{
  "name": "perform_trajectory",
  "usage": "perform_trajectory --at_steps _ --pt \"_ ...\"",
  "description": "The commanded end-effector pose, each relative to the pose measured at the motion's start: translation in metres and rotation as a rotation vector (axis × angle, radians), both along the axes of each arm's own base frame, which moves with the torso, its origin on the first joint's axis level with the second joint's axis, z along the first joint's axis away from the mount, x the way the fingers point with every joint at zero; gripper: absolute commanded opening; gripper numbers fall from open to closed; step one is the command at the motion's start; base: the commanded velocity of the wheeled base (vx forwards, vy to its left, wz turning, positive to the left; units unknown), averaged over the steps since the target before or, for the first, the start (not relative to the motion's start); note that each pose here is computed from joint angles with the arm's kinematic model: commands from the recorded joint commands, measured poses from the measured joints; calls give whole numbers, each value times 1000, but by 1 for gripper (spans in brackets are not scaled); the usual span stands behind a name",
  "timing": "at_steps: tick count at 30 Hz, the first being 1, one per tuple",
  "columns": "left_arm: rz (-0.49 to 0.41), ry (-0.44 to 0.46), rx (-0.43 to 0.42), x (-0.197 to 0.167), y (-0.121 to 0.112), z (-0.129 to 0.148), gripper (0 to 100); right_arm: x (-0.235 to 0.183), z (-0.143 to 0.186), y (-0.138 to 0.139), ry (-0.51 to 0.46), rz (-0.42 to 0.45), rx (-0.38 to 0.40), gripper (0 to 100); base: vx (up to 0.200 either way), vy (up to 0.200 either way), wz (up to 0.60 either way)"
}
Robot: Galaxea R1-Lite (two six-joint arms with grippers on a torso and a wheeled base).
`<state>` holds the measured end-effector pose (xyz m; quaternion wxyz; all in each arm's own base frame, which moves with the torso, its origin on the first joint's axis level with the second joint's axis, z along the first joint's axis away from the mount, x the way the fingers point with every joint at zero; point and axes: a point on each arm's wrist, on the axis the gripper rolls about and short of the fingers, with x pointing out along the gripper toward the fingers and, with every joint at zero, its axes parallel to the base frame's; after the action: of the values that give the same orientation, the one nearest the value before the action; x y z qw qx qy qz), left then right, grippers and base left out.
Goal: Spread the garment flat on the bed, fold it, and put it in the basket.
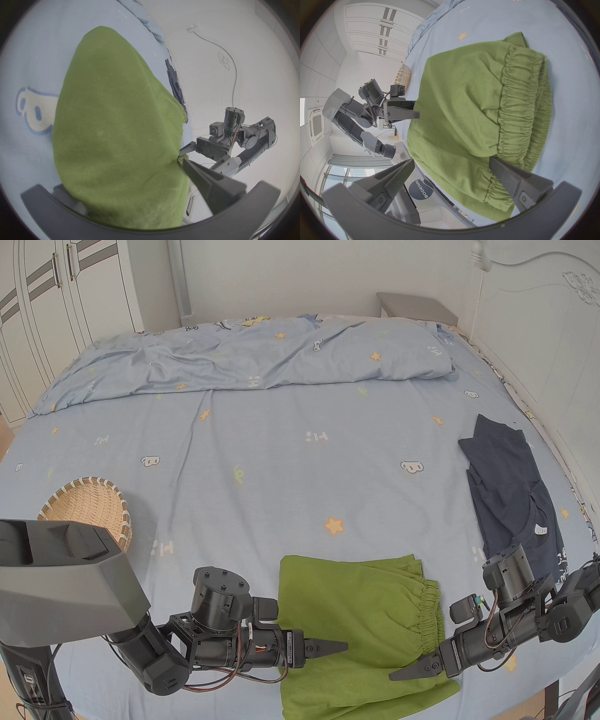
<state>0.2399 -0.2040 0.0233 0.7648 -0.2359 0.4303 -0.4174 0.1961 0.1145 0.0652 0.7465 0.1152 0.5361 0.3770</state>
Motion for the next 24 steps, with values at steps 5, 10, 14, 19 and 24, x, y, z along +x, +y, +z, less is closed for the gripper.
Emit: perform_trajectory --at_steps 5,10,14,19,24 --pt "11 24 0 -1 1 -3 0 3 19 1 -81 -16 58 100 0 0 0" --pt "60 30 4 7 14 32 0 11 68 -9 -266 -73 157 100 0 0 0" --pt "90 51 29 11 24 72 0 21 97 -26 -366 -161 186 100 0 0 0" --pt "138 21 59 25 49 119 0 40 126 -53 -408 -286 175 100 0 0 0" --pt "149 -37 160 41 77 150 0 48 130 -60 -376 -301 171 100 0 0 0"
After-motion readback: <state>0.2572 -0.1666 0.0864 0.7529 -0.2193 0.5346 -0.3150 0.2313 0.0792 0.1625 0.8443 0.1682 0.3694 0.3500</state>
